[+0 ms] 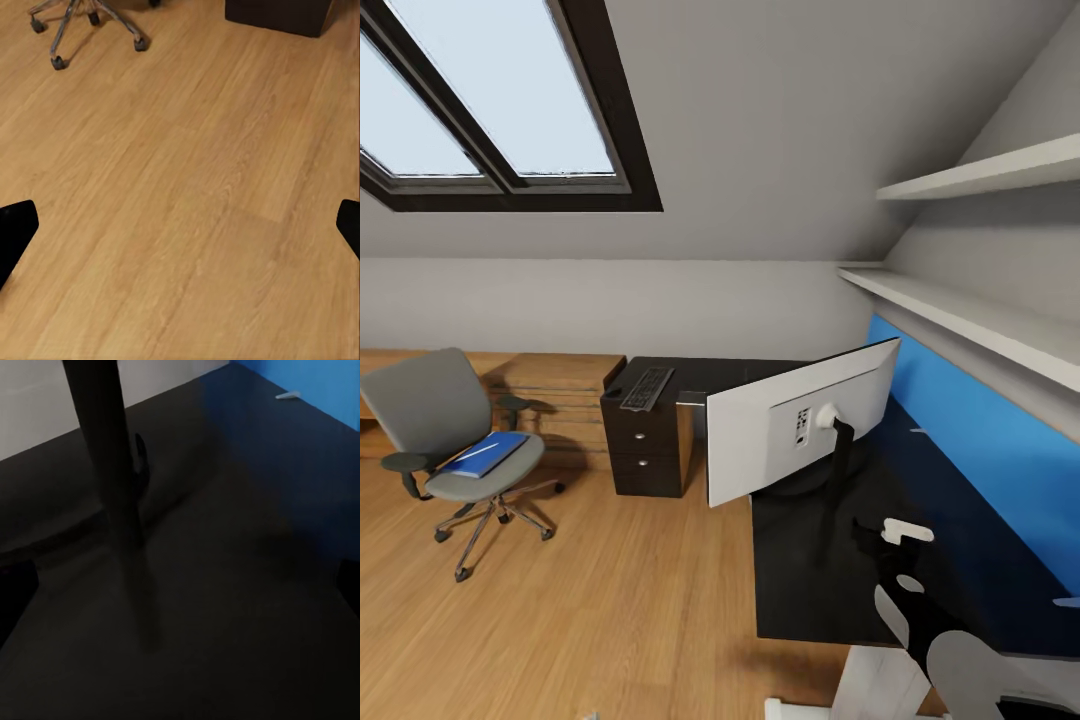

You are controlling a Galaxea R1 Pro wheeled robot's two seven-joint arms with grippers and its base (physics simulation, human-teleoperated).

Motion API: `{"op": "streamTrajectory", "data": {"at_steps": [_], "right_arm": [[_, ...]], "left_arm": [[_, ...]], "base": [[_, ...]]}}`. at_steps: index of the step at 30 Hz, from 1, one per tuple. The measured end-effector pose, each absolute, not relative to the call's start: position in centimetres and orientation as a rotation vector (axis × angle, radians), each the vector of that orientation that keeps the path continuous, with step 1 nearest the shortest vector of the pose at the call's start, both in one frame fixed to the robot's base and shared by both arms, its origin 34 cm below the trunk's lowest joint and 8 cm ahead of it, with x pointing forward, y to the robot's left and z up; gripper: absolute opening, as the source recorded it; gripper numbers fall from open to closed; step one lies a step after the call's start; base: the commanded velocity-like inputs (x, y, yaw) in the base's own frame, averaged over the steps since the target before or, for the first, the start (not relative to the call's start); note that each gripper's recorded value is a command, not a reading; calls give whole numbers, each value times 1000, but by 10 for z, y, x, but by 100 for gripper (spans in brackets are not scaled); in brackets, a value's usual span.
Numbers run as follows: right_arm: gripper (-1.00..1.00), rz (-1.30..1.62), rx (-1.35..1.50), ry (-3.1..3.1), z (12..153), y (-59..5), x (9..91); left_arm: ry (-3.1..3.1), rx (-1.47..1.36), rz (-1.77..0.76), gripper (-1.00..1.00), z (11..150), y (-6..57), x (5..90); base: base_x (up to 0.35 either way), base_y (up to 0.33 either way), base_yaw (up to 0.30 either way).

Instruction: In the bedroom, organize the workspace by keeping the computer under the desk, ensuring the monitor is on the desk, placing the keyboard on the desk next to the monitor, placing the mouse on the desk next to the keyboard, moving the folder from the swivel chair onto the desk next to the mouse, stacking the notebook on top of the folder with the pen on top of the notebook, and positioning the swivel chair next to the desk.

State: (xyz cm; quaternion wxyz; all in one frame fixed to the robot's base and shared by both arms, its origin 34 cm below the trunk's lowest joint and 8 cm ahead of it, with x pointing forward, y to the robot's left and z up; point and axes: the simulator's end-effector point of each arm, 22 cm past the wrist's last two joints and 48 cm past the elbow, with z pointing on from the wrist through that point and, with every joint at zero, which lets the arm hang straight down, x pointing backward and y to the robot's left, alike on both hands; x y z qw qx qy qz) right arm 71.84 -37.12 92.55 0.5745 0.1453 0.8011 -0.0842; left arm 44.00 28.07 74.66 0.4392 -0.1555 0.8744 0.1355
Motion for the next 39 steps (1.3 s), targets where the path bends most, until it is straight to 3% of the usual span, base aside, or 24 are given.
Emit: {"op": "streamTrajectory", "data": {"at_steps": [12, 23, 39], "right_arm": [[100, -184, 310, 1885, 926, -356, 722], [100, -189, 292, 1944, 937, -354, 740], [100, -200, 271, 1961, 940, -349, 748]], "left_arm": [[2303, -364, 313, 100, 804, 250, 504], [2286, -438, 292, 100, 872, 264, 605], [2365, -547, 241, 100, 875, 280, 624]], "base": [[0, 0, 0], [0, 0, 0], [0, 0, 0]]}}
